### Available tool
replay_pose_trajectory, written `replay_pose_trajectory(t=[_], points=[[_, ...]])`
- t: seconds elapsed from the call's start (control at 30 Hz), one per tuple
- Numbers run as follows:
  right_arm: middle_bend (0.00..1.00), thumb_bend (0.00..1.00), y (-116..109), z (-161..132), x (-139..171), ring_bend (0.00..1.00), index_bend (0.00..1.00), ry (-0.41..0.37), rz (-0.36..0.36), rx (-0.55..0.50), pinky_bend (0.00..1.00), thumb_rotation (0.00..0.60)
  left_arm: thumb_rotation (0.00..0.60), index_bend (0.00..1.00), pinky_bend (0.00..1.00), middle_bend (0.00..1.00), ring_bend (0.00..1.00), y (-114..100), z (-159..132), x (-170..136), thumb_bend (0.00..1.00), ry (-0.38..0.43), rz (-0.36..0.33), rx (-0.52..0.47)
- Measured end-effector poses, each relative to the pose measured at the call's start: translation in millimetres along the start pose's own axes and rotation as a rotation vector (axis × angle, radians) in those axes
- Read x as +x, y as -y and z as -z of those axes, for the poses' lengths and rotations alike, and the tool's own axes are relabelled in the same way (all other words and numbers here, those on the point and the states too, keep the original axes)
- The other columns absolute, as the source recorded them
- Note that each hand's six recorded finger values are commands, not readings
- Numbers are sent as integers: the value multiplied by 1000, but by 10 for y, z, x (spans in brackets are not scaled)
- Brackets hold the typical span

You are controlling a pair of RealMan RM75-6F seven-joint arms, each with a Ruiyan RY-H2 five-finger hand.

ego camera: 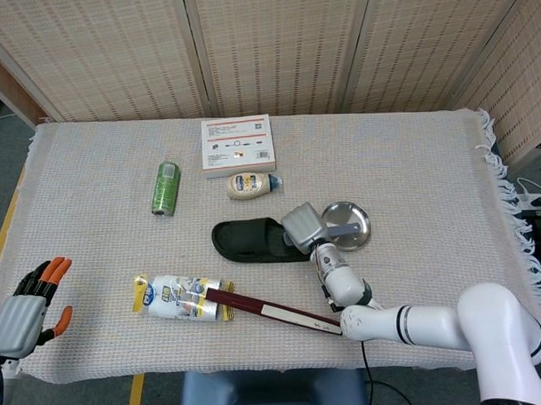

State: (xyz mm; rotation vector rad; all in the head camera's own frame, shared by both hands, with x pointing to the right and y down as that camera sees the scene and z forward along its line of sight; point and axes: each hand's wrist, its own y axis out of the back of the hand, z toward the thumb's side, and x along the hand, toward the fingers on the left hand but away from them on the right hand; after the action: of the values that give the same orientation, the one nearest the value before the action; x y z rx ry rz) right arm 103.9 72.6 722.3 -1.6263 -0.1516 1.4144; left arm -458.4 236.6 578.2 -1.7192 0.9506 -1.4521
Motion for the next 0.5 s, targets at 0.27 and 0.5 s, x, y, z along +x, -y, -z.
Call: replay_pose_trajectory(t=[0.27, 0.5], points=[[731, 446, 106, -62, -68, 631, 929, 2, -18, 8, 738, 600, 600, 0, 126, 0, 0, -12, 20, 0, 482, -2, 1, -9], [731, 446, 51, -365, -113, 631, 929, -60, 0, -21, 738, 600, 600, 0, 126, 0, 0, -22, 22, -8, 482, 3, 1, -14]])
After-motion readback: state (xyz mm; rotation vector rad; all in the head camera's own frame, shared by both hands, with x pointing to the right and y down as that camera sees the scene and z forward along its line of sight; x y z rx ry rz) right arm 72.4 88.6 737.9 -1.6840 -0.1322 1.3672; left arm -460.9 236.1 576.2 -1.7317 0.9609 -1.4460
